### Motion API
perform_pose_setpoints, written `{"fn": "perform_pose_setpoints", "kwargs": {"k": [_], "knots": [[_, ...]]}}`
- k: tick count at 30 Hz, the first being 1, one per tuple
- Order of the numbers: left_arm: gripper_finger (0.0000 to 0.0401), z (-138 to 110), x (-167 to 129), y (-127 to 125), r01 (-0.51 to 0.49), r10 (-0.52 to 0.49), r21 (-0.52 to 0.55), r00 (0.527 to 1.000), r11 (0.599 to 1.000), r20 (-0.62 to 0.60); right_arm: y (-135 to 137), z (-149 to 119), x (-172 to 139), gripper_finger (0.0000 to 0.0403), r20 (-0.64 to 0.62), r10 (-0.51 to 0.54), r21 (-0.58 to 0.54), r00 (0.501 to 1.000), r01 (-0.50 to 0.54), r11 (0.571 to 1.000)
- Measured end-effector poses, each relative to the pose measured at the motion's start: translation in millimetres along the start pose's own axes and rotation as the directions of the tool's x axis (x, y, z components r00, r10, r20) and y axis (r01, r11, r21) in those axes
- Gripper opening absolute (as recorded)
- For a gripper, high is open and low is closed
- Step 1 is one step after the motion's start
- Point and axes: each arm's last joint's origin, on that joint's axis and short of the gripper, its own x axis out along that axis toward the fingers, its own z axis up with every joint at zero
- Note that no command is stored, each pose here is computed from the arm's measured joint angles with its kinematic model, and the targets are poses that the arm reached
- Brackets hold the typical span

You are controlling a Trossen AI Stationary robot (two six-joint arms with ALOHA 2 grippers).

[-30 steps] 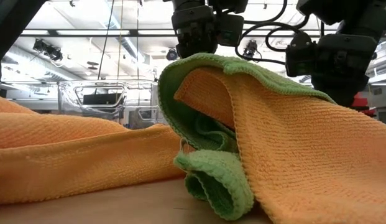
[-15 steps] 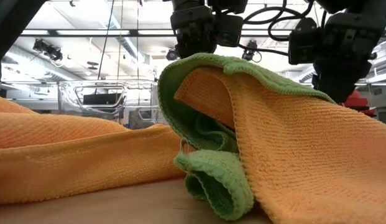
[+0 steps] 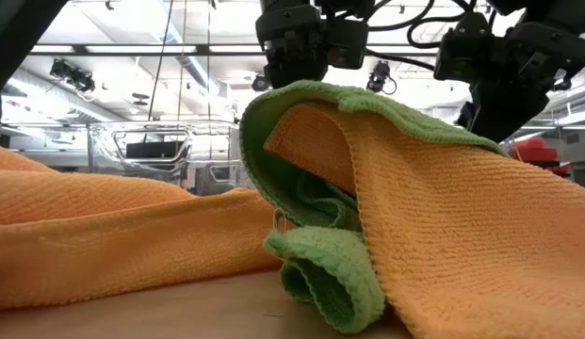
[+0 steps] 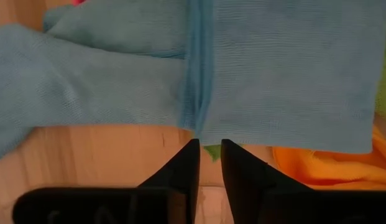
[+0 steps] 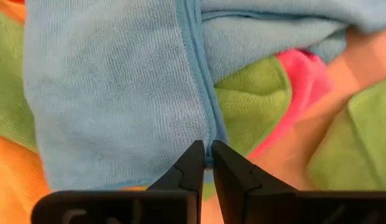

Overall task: Fold microfiber towels
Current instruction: Fold the left blue towel

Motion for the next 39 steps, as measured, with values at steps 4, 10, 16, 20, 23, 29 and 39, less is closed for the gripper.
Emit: {"fn": "perform_pose_setpoints", "kwargs": {"k": [4, 10, 16, 20, 23, 29, 39], "knots": [[0.0068, 0.2, 0.5, -5.8, 0.004, -0.004, 0.016, 1.000, 1.000, -0.001, -3.8, 2.3, 0.9, 0.0039, 0.004, -0.012, -0.071, 1.000, 0.012, 0.997], [0.0070, 0.2, 0.8, -8.9, 0.007, -0.006, 0.020, 1.000, 1.000, -0.002, -11.9, 4.4, 2.8, 0.0039, -0.010, -0.043, -0.155, 0.999, 0.041, 0.987], [0.0077, 0.4, 1.3, -18.2, 0.012, -0.012, 0.036, 1.000, 0.999, -0.001, -13.0, 4.4, 3.0, 0.0040, -0.018, -0.041, -0.227, 0.999, 0.036, 0.973], [0.0080, 0.9, 1.6, -25.7, 0.016, -0.016, 0.052, 1.000, 0.999, 0.005, -13.1, 4.3, 3.1, 0.0040, -0.019, -0.041, -0.240, 0.999, 0.035, 0.970], [0.0083, 1.2, 1.9, -32.8, 0.020, -0.021, 0.041, 1.000, 0.999, 0.009, -13.2, 3.9, 3.1, 0.0040, -0.025, -0.041, -0.240, 0.999, 0.034, 0.970], [0.0111, 1.2, 2.4, -51.3, 0.061, -0.060, -0.038, 0.998, 0.997, 0.016, -13.5, 1.5, 3.0, 0.0066, -0.060, -0.025, -0.212, 0.998, 0.012, 0.977], [0.0163, -2.1, 2.9, -93.0, 0.099, -0.102, 0.100, 0.995, 0.990, 0.024, -14.6, 2.0, 3.2, 0.0161, -0.061, -0.027, -0.174, 0.998, 0.016, 0.985]]}}
